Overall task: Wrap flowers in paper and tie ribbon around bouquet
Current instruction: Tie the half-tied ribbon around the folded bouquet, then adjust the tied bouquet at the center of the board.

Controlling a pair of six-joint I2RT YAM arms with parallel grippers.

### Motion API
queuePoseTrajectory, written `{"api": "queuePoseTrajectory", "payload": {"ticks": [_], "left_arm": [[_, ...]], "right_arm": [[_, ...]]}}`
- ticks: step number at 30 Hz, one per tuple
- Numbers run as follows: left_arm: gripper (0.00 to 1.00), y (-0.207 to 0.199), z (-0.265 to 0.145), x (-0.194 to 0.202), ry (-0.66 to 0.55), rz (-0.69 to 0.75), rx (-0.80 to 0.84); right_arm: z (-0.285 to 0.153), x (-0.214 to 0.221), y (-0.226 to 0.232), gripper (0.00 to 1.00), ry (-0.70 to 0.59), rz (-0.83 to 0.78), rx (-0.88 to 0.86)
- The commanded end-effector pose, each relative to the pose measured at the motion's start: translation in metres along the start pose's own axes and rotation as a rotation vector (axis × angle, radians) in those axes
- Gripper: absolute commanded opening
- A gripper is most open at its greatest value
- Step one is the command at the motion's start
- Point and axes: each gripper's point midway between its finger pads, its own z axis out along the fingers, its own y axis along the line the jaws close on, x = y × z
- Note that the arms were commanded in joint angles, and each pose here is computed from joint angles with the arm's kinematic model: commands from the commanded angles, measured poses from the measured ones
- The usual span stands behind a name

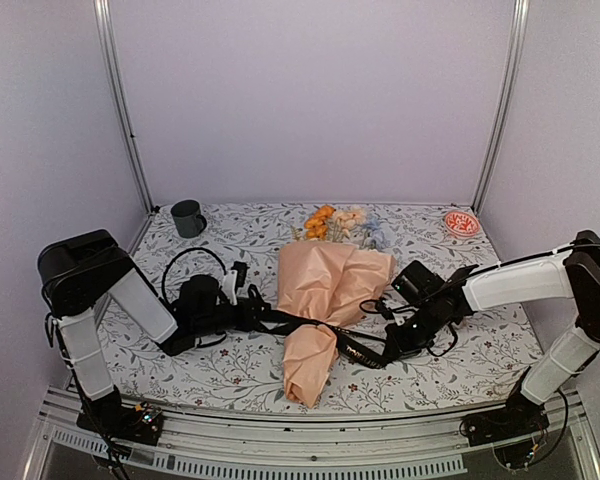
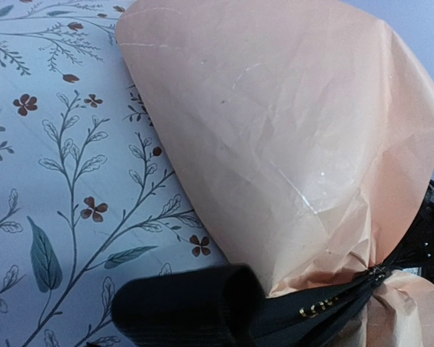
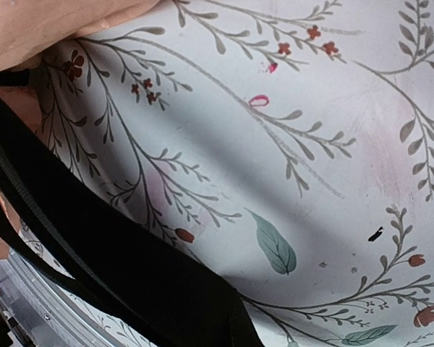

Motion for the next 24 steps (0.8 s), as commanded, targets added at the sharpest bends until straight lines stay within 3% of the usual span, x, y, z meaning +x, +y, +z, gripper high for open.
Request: {"api": "queuePoseTrajectory", "payload": {"ticks": [1, 4, 5, 8, 11, 13, 15, 24], "left_arm": [[0.0, 0.041, -0.007, 0.009, 0.019, -0.028, -0.145], [0.0, 0.037, -0.006, 0.008, 0.029, -0.014, -0.128], [0.0, 0.033, -0.005, 0.007, 0.033, -0.009, -0.112], [0.0, 0.018, -0.001, 0.007, 0.048, 0.013, -0.056], [0.0, 0.009, -0.001, 0.006, 0.049, 0.028, -0.032], [0.01, 0.008, -0.001, 0.005, 0.048, 0.031, -0.033], [0.09, 0.008, -0.001, 0.006, 0.05, 0.031, -0.035], [0.16, -0.014, 0.013, 0.017, 0.102, 0.064, 0.009]], "right_arm": [[0.011, 0.051, -0.037, 0.01, 0.178, 0.076, 0.146], [0.01, 0.046, -0.029, 0.01, 0.172, 0.064, 0.114], [0.007, 0.042, -0.021, 0.07, 0.164, 0.048, 0.078], [-0.014, 0.017, 0.005, 0.54, 0.076, -0.013, -0.012], [-0.054, -0.013, 0.018, 0.78, -0.074, -0.044, -0.041], [-0.074, -0.027, 0.015, 0.83, -0.149, -0.031, -0.047], [-0.086, -0.04, 0.002, 0.85, -0.214, 0.003, -0.019], [-0.07, -0.09, -0.027, 0.74, -0.306, 0.089, 0.057]]}}
